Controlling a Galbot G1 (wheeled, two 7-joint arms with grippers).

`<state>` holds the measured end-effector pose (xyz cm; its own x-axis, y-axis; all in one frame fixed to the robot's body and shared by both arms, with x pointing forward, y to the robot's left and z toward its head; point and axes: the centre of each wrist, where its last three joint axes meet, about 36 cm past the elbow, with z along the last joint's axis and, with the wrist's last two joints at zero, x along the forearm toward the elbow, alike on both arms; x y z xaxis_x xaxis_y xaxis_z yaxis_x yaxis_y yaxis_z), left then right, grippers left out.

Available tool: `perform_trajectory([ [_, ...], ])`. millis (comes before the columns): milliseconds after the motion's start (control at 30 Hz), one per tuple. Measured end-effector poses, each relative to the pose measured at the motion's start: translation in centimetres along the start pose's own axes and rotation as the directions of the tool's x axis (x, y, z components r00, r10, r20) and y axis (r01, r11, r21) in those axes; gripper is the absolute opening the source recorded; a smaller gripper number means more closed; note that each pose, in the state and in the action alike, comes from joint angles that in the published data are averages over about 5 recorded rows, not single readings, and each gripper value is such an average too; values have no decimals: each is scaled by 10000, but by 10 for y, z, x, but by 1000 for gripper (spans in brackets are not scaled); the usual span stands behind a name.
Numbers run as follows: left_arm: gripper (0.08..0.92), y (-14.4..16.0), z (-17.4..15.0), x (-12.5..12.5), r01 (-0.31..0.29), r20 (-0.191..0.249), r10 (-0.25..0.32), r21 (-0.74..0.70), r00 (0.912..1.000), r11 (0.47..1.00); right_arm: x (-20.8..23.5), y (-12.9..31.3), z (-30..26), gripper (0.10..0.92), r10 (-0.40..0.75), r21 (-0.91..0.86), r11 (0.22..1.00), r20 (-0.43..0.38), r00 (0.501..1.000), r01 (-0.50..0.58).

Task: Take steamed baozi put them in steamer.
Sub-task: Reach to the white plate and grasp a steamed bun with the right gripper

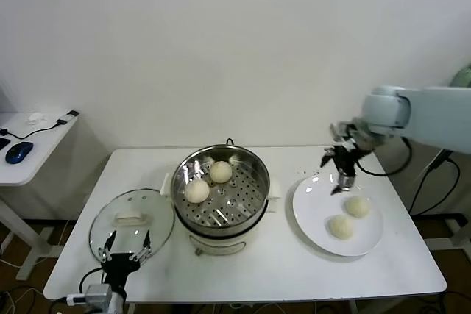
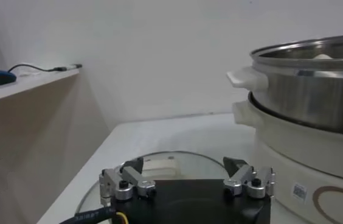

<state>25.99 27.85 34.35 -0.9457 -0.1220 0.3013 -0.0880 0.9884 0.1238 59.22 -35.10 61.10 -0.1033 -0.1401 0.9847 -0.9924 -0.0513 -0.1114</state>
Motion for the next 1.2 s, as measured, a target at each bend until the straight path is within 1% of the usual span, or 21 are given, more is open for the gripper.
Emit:
perform_trajectory([
  [233, 823, -1, 2, 3, 32, -79, -32, -14, 10000, 10000, -52, 24, 36, 823, -260, -425, 9988, -239, 9994, 250],
  [500, 823, -1, 5, 4, 68, -141, -68, -31, 9999, 10000, -96, 31, 49, 823, -187, -812, 9966, -342, 9992, 158],
  [800, 823, -1, 8, 3, 87, -211, -88, -42, 9997, 10000, -132, 28, 48, 823, -97, -1048, 9945, -461, 9989, 48],
  [1033, 823, 1, 10, 2, 97, -258, -98, -40, 9996, 9999, -147, 28, 47, 822, -206, -1117, 9936, -539, 9983, 144],
  [1133, 823, 0, 10, 1, 96, -254, -96, -31, 9996, 9999, -151, 27, 47, 791, -226, -1137, 9934, -565, 9981, 161],
  [1200, 823, 0, 10, 1, 97, -249, -97, -24, 9996, 10000, -152, 27, 46, 747, -222, -1136, 9934, -570, 9981, 156],
])
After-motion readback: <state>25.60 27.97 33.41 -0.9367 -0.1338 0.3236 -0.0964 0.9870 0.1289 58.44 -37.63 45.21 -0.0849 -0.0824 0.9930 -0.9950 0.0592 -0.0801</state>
